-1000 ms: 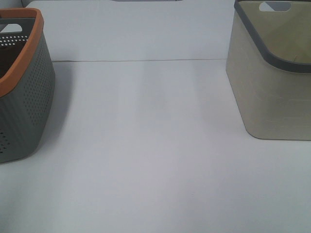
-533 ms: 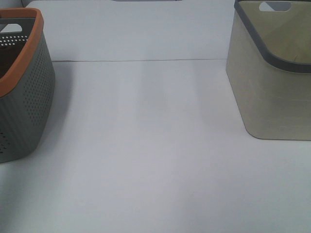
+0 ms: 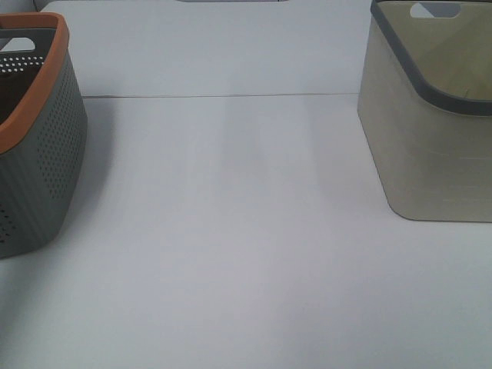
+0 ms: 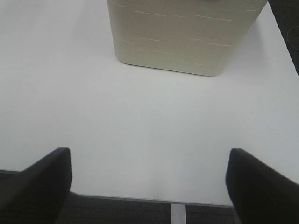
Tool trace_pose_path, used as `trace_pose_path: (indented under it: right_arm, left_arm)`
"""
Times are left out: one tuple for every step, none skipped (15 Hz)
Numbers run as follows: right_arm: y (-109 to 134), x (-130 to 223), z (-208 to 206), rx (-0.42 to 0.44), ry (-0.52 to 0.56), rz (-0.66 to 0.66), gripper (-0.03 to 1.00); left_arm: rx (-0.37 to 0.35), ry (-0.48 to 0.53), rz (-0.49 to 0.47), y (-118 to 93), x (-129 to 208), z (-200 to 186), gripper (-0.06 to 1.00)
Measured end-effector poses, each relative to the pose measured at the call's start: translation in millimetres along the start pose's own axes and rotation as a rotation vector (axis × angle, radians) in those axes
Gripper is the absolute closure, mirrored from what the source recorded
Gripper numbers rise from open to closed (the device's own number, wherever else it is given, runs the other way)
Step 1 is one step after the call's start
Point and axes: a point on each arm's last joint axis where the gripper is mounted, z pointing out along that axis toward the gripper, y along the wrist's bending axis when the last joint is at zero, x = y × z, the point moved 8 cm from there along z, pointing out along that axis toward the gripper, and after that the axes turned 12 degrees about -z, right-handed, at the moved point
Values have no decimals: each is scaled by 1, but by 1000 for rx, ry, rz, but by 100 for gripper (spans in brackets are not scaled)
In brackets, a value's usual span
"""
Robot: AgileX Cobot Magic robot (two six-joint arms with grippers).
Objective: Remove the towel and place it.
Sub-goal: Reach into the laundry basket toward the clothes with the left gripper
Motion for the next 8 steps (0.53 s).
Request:
trace_pose_path:
  right_arm:
    - [0,0,0,0,0,0,18]
    - [0,0,0,0,0,0,18]
    - [0,0,0,0,0,0,18]
    - [0,0,0,0,0,0,18]
    - [0,0,0,0,0,0,18]
    - [0,0,0,0,0,0,18]
    - [0,0,0,0,0,0,18]
    - [0,0,0,0,0,0,18]
  left_arm:
    - [24,24,35,4,4,14,-5]
    - [52,64,57,8,12,32,-5]
    - [61,88,63,10,17,41,-5]
    - [66,127,66,17,26,58,-5]
    - [63,155,69,24,33,75,-5]
    - [60,169,71,31,38,91,-5]
    - [55,178,82,36,41,108,-5]
    - [58,189,89,41,44,124,-5]
